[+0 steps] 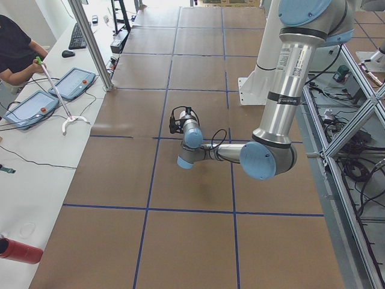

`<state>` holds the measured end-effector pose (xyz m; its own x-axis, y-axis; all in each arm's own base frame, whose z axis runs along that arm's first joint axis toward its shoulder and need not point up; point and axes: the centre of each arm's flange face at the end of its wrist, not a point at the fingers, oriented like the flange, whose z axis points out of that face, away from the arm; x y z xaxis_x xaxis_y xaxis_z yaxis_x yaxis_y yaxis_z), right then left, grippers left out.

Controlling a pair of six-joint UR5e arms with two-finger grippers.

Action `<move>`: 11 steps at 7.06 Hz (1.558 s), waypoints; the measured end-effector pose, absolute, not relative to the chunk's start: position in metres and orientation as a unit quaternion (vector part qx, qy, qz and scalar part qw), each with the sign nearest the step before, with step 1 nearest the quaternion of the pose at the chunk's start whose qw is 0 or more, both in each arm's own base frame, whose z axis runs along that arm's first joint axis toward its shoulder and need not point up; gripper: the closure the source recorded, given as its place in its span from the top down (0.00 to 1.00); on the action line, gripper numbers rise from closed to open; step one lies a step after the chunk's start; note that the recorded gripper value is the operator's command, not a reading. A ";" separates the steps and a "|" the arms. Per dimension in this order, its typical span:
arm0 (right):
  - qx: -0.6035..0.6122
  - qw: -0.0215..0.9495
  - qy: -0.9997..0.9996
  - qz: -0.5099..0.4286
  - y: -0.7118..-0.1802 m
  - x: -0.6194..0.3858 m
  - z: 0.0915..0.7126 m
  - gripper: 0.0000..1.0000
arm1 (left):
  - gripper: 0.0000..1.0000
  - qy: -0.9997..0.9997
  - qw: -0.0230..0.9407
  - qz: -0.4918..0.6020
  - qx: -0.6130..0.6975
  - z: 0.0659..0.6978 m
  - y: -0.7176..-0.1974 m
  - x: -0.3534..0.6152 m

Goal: Flip mug
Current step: 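Lift the mug with the left gripper and carry it toward the table center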

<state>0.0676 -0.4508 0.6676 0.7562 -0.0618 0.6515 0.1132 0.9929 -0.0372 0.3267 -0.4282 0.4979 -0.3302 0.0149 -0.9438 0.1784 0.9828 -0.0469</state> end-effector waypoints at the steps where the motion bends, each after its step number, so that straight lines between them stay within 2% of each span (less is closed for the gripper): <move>1: -0.037 0.936 -0.346 -0.047 -0.451 0.068 0.668 1.00 | 0.00 0.817 0.568 -0.084 0.050 0.487 -0.430 0.328; 3: -0.037 0.936 -0.346 -0.047 -0.451 0.068 0.667 1.00 | 0.00 0.807 0.578 -0.113 0.038 0.443 -0.445 0.342; 6: -0.037 0.936 -0.346 -0.047 -0.451 0.068 0.668 1.00 | 0.00 0.743 0.639 -0.201 0.018 0.308 -0.494 0.424; 8: -0.037 0.936 -0.346 -0.047 -0.451 0.068 0.667 1.00 | 0.00 0.681 0.692 -0.240 0.010 0.247 -0.502 0.488; 10: -0.037 0.936 -0.346 -0.047 -0.451 0.068 0.668 1.00 | 0.00 0.582 0.773 -0.254 0.012 0.157 -0.515 0.540; 11: -0.037 0.936 -0.346 -0.047 -0.451 0.068 0.668 1.00 | 0.00 0.531 0.807 -0.258 0.020 0.132 -0.497 0.576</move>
<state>0.0676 -0.4508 0.6675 0.7562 -0.0620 0.6514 0.1132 0.9929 -0.0370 0.5765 -0.4973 0.1321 0.3023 -0.3948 -0.8676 0.4372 0.8662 -0.2419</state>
